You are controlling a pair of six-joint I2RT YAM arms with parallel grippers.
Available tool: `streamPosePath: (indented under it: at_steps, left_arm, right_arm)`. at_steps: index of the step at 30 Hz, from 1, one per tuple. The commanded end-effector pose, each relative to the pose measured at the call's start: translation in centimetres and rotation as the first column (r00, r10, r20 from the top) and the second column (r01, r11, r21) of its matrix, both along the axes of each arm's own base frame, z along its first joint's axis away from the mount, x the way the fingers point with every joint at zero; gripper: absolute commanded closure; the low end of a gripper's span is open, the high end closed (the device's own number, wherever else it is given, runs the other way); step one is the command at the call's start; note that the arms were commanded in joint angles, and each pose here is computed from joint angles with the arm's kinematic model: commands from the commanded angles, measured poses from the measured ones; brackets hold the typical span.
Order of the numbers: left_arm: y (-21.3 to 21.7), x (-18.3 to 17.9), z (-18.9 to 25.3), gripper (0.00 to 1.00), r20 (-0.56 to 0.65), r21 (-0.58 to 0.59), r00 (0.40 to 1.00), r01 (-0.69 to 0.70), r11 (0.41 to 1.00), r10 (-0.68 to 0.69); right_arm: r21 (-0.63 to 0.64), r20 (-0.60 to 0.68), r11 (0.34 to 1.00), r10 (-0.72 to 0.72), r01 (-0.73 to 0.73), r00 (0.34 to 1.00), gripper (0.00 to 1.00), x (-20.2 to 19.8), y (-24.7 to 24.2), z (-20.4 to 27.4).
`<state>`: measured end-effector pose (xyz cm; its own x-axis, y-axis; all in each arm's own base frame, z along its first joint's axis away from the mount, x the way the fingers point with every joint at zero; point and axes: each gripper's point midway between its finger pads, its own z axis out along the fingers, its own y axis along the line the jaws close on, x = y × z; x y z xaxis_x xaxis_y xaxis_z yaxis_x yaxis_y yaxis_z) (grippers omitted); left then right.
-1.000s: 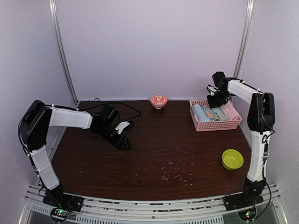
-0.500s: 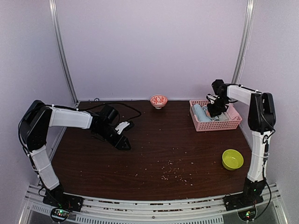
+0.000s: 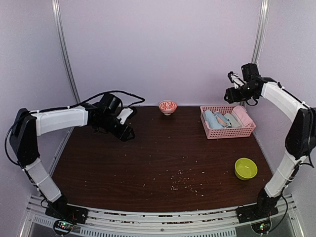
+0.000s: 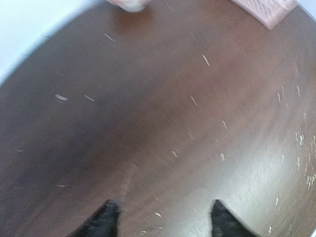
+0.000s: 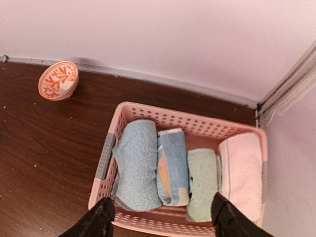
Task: Roll the towels
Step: Reset both arms
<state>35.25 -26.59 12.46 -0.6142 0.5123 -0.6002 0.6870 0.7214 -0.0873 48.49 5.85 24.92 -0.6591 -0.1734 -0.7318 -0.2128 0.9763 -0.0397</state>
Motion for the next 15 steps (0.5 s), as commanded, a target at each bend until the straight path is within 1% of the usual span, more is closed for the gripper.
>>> streamPosePath:
  at_steps: [1, 2, 5, 7, 8, 10, 15]
  left_arm:
    - [3.0, 5.2, 9.9, 0.1, 0.335, 0.056, 0.93, -0.176, 0.983, 0.148]
    - [3.4, 5.7, 11.7, 0.03, 0.382, 0.053, 0.91, -0.197, 0.979, 0.163]
    - [4.9, 7.1, 16.3, 0.02, 0.5, 0.046, 0.837, -0.284, 0.958, 0.224]
    - [5.7, 7.5, 18.2, 0.02, 0.557, 0.028, 0.79, -0.327, 0.945, 0.257]
    - [6.1, 7.6, 18.6, 0.02, 0.576, 0.021, 0.771, -0.345, 0.938, 0.271]
    - [6.5, 7.5, 19.2, 0.02, 0.605, -0.004, 0.744, -0.354, 0.935, 0.284]
    - [6.4, 7.3, 20.1, 0.02, 0.61, -0.071, 0.723, -0.358, 0.931, 0.324]
  right_arm:
    - [0.035, 0.252, 0.998, -0.051, 0.043, 0.966, 0.05, 1.1, -0.6, 4.2]
    - [0.049, 0.288, 0.997, -0.07, 0.059, 0.955, 0.01, 1.0, -0.9, 4.9]
    - [0.117, 0.403, 0.99, -0.119, 0.078, 0.908, 0.0, 0.6, -1.1, 7.7]
    - [0.185, 0.459, 0.973, -0.21, 0.138, 0.864, 0.0, 0.2, -2.1, 9.2]
    - [0.196, 0.475, 0.971, -0.215, 0.135, 0.854, 0.0, -0.3, -2.1, 9.7]
    - [0.2, 0.487, 0.972, -0.206, 0.121, 0.849, 0.0, -0.7, -1.9, 10.1]
    - [0.19, 0.442, 0.981, -0.119, 0.037, 0.889, 0.0, -0.9, -0.3, 9.1]
